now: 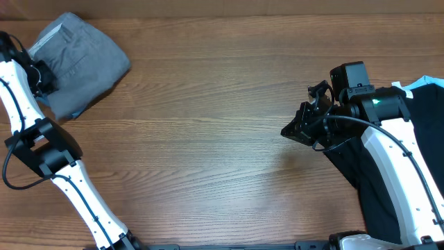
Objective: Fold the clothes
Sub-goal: 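Lower the grey shorts onto the jeans and press them flat with the left gripper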
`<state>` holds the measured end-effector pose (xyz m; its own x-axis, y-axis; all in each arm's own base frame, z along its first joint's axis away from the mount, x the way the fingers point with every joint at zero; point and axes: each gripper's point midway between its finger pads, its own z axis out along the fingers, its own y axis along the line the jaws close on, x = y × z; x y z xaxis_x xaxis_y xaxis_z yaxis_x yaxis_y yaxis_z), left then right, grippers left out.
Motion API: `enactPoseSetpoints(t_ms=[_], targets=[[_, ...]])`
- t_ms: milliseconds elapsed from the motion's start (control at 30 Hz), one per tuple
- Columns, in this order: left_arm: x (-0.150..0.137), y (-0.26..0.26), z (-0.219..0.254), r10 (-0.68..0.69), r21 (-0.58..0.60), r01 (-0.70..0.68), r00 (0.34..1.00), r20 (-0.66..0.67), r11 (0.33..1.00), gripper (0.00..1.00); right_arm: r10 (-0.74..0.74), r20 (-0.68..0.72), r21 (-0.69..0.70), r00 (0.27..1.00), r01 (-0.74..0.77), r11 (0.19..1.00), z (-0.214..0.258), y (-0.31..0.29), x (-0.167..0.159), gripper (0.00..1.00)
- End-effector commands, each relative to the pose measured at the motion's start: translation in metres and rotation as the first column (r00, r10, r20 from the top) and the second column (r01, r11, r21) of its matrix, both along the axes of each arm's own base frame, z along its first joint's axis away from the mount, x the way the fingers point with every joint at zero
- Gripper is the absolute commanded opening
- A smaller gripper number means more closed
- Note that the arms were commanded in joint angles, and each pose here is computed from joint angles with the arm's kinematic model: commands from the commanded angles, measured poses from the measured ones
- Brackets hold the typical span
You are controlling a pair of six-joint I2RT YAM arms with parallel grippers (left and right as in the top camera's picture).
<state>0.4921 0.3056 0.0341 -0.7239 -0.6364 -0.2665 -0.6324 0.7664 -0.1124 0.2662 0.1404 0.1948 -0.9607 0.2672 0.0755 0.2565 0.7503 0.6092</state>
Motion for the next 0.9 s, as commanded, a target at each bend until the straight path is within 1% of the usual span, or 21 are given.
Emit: enactPoseSetpoints(t_ms=[0, 67, 233, 267, 333, 400, 467, 600, 667, 767, 800, 867], targets=[[-0.023, 0.018, -0.001, 0.097, -0.037, -0.097, 0.995, -0.022, 0.995, 0.1, 0.016, 0.044, 0.005, 0.999, -0.016, 1.0, 0.011, 0.002, 0.003, 0.04], [-0.018, 0.017, 0.027, 0.09, -0.049, -0.088, 0.995, 0.038, 0.995, 0.13, 0.016, 0.046, 0.006, 0.999, -0.016, 1.0, 0.011, 0.002, 0.003, 0.04], [-0.023, 0.0, 0.104, 0.061, -0.041, -0.056, 0.989, 0.132, 0.998, 0.3, 0.016, 0.054, 0.005, 0.998, -0.016, 1.0, 0.011, 0.002, 0.005, 0.04], [-0.025, -0.004, 0.117, 0.054, -0.033, -0.05, 0.988, 0.144, 0.998, 0.34, 0.015, 0.054, 0.003, 0.998, -0.015, 1.0, 0.011, 0.002, 0.005, 0.04], [-0.032, -0.015, 0.146, 0.021, -0.007, -0.02, 0.987, 0.158, 1.0, 0.44, 0.014, 0.051, -0.001, 0.999, -0.014, 1.0, 0.01, 0.001, 0.004, 0.04], [-0.04, -0.026, 0.161, -0.013, 0.0, 0.013, 0.988, 0.151, 1.0, 0.51, 0.014, 0.047, -0.002, 0.999, -0.014, 1.0, 0.01, 0.001, 0.004, 0.05], [-0.048, -0.039, 0.164, -0.039, -0.016, 0.041, 0.992, 0.119, 0.999, 0.55, 0.013, 0.05, -0.006, 0.999, -0.013, 1.0, 0.01, 0.001, 0.004, 0.08], [-0.059, -0.061, 0.146, -0.096, -0.046, 0.096, 0.995, 0.005, 0.994, 0.59, 0.008, 0.057, -0.026, 0.998, -0.007, 1.0, 0.008, -0.002, 0.006, 0.09], [-0.046, -0.06, 0.131, -0.109, -0.014, 0.109, 0.994, -0.007, 0.994, 0.59, 0.008, 0.057, -0.026, 0.998, -0.007, 1.0, 0.008, -0.002, 0.006, 0.09], [-0.029, -0.065, 0.106, -0.14, -0.014, 0.14, 0.99, -0.015, 0.99, 0.5, 0.008, 0.051, -0.027, 0.999, -0.007, 1.0, 0.008, -0.002, 0.005, 0.09], [-0.029, -0.069, 0.094, -0.16, -0.026, 0.159, 0.986, -0.039, 0.987, 0.46, 0.008, 0.046, -0.027, 0.999, -0.007, 1.0, 0.007, -0.002, 0.004, 0.09], [-0.038, -0.077, 0.073, -0.17, -0.06, 0.164, 0.978, -0.117, 0.985, 0.4, 0.008, 0.036, -0.029, 0.999, -0.007, 1.0, 0.007, -0.003, 0.002, 0.09]])
